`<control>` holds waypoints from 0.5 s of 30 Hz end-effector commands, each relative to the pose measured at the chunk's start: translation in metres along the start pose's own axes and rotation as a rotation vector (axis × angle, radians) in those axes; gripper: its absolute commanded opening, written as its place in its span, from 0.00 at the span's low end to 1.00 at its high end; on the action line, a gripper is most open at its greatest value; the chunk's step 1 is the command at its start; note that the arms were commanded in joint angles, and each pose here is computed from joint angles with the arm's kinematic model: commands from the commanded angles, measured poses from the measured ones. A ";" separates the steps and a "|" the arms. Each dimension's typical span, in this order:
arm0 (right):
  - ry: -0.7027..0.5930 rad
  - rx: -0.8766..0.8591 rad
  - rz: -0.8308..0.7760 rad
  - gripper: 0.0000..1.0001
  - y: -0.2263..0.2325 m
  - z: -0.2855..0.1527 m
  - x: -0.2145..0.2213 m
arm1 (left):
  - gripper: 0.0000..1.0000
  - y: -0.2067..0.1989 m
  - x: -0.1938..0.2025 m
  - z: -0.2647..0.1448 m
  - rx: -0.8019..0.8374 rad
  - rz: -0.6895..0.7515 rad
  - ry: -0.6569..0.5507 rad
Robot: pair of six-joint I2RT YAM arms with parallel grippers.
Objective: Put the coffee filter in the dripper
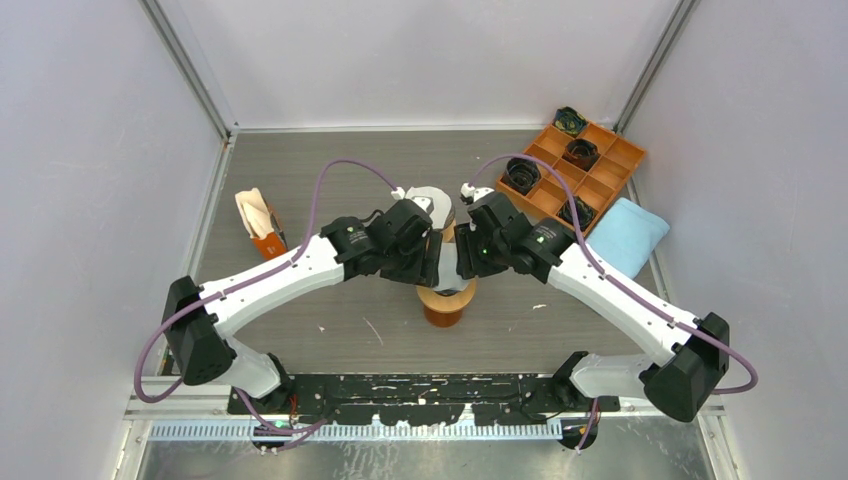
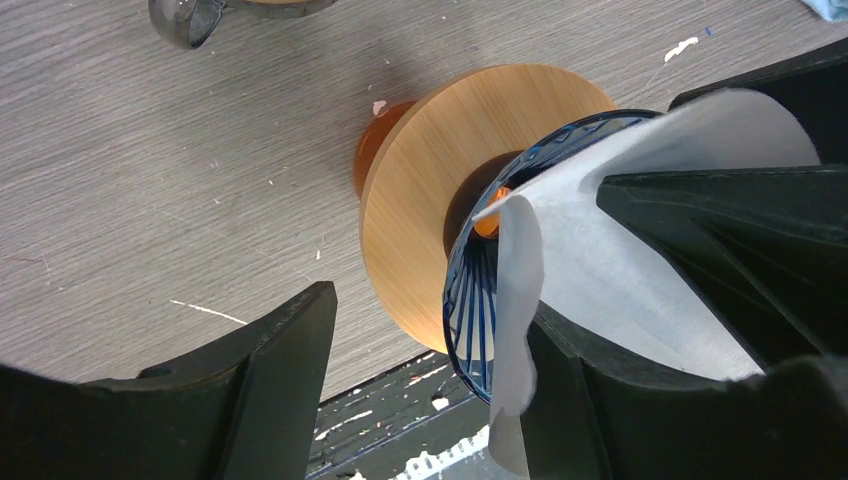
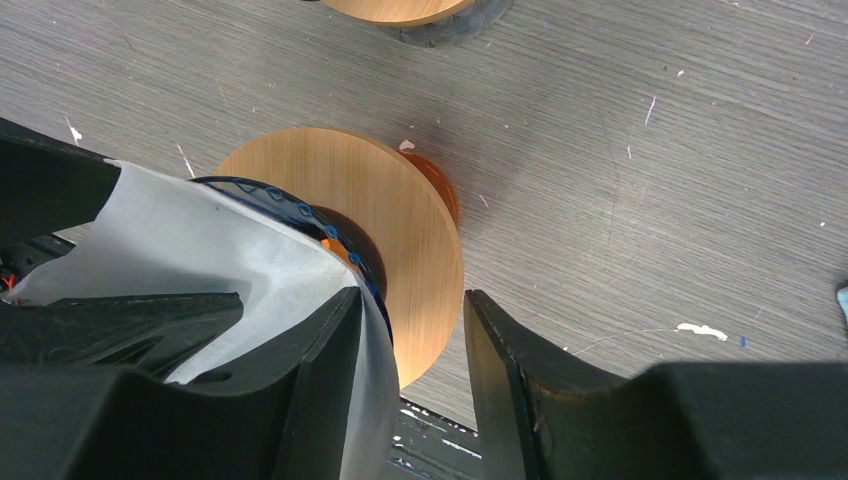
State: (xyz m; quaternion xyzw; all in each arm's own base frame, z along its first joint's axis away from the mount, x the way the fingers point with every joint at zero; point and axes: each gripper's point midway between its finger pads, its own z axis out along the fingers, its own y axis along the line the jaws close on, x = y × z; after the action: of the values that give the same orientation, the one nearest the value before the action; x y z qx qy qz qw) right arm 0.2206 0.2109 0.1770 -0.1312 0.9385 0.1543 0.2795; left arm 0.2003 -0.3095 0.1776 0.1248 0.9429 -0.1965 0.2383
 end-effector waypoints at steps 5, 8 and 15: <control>-0.118 -0.040 -0.012 0.51 0.007 -0.021 -0.027 | 0.66 -0.008 -0.012 -0.011 0.060 -0.001 -0.052; -0.117 -0.043 -0.011 0.52 0.008 -0.021 -0.027 | 0.67 -0.010 -0.014 -0.013 0.072 -0.008 -0.056; -0.131 -0.056 -0.010 0.53 0.011 -0.025 -0.032 | 0.68 -0.013 -0.019 -0.018 0.087 -0.013 -0.080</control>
State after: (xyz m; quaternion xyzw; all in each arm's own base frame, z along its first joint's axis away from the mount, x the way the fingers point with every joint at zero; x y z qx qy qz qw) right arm 0.2205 0.2097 0.1846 -0.1359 0.9332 0.1592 0.2921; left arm 0.2004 -0.3106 0.1829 0.1228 0.9397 -0.2095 0.2408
